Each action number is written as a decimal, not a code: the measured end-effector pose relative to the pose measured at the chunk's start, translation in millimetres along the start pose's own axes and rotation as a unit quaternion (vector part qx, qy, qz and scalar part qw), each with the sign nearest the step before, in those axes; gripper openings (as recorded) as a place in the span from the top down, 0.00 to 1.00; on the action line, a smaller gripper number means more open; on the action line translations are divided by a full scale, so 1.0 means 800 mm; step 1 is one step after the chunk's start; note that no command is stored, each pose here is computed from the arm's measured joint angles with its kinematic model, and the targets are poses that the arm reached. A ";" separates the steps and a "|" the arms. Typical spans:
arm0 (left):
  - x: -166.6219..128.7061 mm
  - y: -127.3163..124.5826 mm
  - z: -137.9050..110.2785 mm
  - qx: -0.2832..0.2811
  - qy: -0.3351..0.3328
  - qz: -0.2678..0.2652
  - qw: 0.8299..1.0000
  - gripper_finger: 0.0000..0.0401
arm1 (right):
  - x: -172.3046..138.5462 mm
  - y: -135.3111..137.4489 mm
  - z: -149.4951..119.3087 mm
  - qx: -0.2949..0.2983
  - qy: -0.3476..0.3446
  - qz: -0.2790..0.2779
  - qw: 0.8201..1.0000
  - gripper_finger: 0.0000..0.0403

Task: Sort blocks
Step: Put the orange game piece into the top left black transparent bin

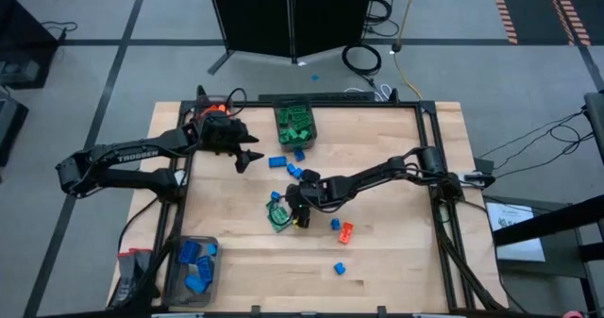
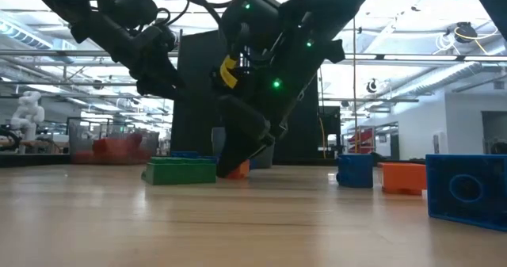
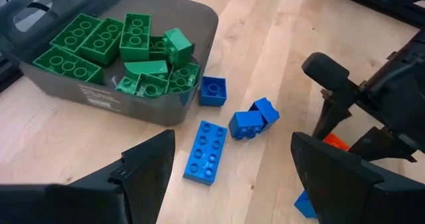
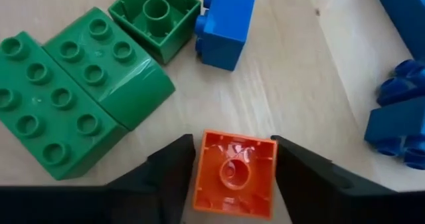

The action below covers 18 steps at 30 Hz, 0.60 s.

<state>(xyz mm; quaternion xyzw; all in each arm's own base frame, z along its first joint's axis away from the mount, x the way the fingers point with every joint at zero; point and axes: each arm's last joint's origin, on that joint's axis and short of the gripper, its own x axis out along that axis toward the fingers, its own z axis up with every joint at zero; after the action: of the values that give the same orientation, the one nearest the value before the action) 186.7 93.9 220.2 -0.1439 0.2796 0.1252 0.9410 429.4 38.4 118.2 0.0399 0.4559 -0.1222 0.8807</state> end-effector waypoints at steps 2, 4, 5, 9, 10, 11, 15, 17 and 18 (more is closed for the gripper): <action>0.000 0.000 0.000 0.000 -0.001 0.000 1.000 0.25 | -0.001 0.000 -0.001 0.000 0.007 -0.001 1.000 0.62; 0.000 0.000 0.001 -0.001 -0.005 0.000 1.000 0.25 | -0.002 -0.001 -0.002 -0.001 0.013 -0.004 1.000 0.71; 0.000 0.000 0.002 0.000 -0.009 0.000 1.000 0.25 | -0.002 -0.001 -0.003 -0.001 0.014 -0.007 1.000 0.71; 0.000 0.000 0.006 0.003 -0.024 -0.001 1.000 0.25 | -0.005 0.003 -0.002 -0.025 0.004 -0.032 0.999 0.71; 0.000 -0.001 0.007 0.004 -0.031 -0.002 1.000 0.25 | -0.008 0.005 0.000 -0.037 0.000 -0.039 0.999 0.71; 0.000 -0.001 0.009 0.007 -0.037 -0.004 0.999 0.25 | -0.011 0.006 0.003 -0.050 -0.004 -0.049 0.998 0.71; 0.000 -0.008 0.020 0.032 -0.082 0.002 0.996 0.25 | -0.039 0.001 0.029 -0.088 -0.055 -0.092 0.990 0.71; 0.000 -0.015 0.027 0.072 -0.115 0.001 0.991 0.25 | -0.062 -0.002 0.045 -0.110 -0.087 -0.090 0.986 0.71; -0.001 -0.019 0.031 0.090 -0.133 0.000 0.987 0.25 | -0.073 -0.004 0.053 -0.119 -0.105 -0.086 0.984 0.71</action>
<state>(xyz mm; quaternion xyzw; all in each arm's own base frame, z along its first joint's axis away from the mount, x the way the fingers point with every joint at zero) 203.4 88.2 243.8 -0.0405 0.1621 0.1171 0.9790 429.6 37.9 190.5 -0.1171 0.3739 -0.1460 0.9084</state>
